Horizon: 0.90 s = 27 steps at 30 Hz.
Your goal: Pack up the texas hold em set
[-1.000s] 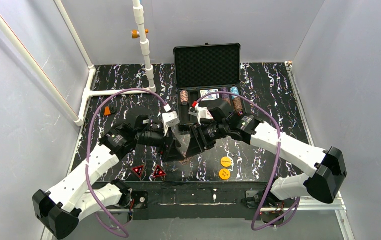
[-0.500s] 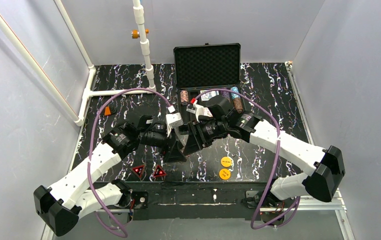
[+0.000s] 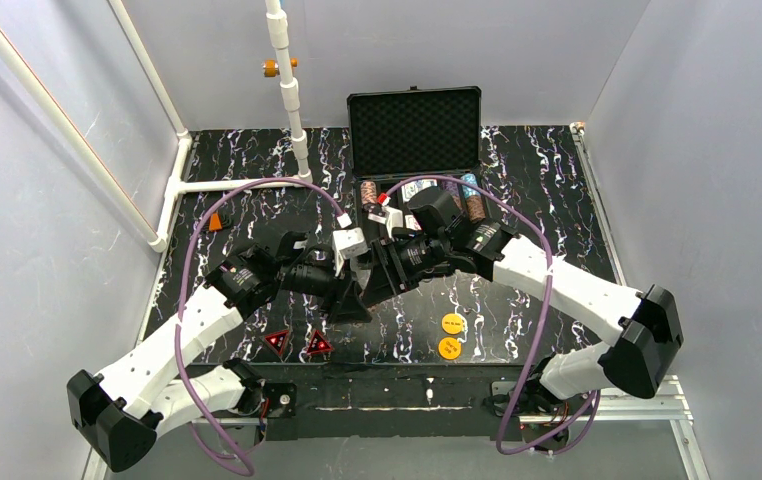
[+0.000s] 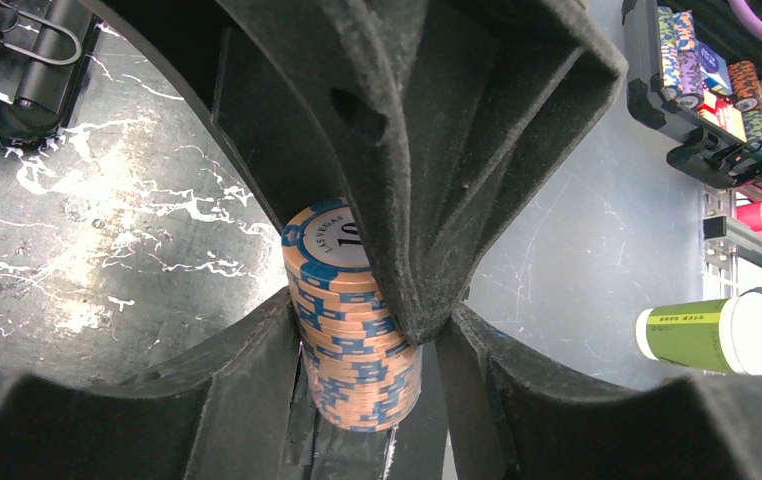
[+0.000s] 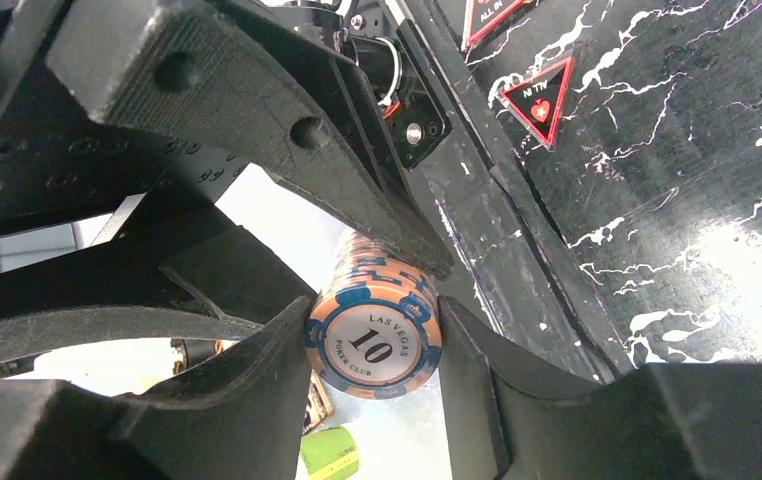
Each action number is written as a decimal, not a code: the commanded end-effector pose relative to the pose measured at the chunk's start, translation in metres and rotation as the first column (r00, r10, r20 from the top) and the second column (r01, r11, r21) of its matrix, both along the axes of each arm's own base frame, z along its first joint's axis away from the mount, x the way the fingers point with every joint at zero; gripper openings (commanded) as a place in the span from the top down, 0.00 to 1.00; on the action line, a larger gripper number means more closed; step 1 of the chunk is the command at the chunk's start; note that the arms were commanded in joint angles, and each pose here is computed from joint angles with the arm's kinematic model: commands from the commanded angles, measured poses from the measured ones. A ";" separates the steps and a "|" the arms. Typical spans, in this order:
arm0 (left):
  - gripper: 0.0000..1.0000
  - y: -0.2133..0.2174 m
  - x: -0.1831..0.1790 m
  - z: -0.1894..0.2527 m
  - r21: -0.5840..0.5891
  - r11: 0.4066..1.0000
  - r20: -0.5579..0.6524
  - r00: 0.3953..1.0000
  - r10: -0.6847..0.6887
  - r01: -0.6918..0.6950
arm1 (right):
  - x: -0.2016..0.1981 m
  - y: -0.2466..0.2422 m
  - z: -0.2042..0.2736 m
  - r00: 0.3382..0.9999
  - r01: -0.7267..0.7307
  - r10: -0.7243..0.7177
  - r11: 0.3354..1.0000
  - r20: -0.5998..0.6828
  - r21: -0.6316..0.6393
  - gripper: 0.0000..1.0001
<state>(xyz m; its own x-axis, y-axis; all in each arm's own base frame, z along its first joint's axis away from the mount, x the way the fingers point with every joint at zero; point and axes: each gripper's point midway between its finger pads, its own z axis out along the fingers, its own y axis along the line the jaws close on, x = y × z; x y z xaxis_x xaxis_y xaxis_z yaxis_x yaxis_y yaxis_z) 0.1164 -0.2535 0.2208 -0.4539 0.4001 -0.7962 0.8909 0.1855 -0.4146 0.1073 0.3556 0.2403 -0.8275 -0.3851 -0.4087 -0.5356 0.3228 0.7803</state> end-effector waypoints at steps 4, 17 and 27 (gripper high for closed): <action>0.66 0.003 0.001 0.012 -0.012 1.000 0.052 0.999 0.013 -0.012 | 0.004 0.014 0.046 0.999 -0.025 0.022 0.988 0.025 0.154 0.99; 1.00 0.009 0.009 0.005 0.025 0.995 0.054 0.994 0.091 -0.092 | 0.007 0.002 0.062 0.999 0.031 -0.038 0.982 0.038 0.188 0.76; 1.00 0.012 0.013 0.000 0.049 0.989 0.035 0.990 0.137 -0.139 | 0.054 -0.011 0.031 0.964 0.255 -0.257 0.966 0.061 0.039 0.02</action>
<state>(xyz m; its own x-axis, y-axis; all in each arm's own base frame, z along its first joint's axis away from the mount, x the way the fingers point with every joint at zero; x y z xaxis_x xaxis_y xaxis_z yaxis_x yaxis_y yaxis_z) 0.1287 -0.2425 0.2156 -0.4859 0.3900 -0.7822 0.8682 0.3180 -0.3809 0.1400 0.3540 0.2437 -0.8868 -0.2564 -0.3845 -0.4595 0.4008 0.7926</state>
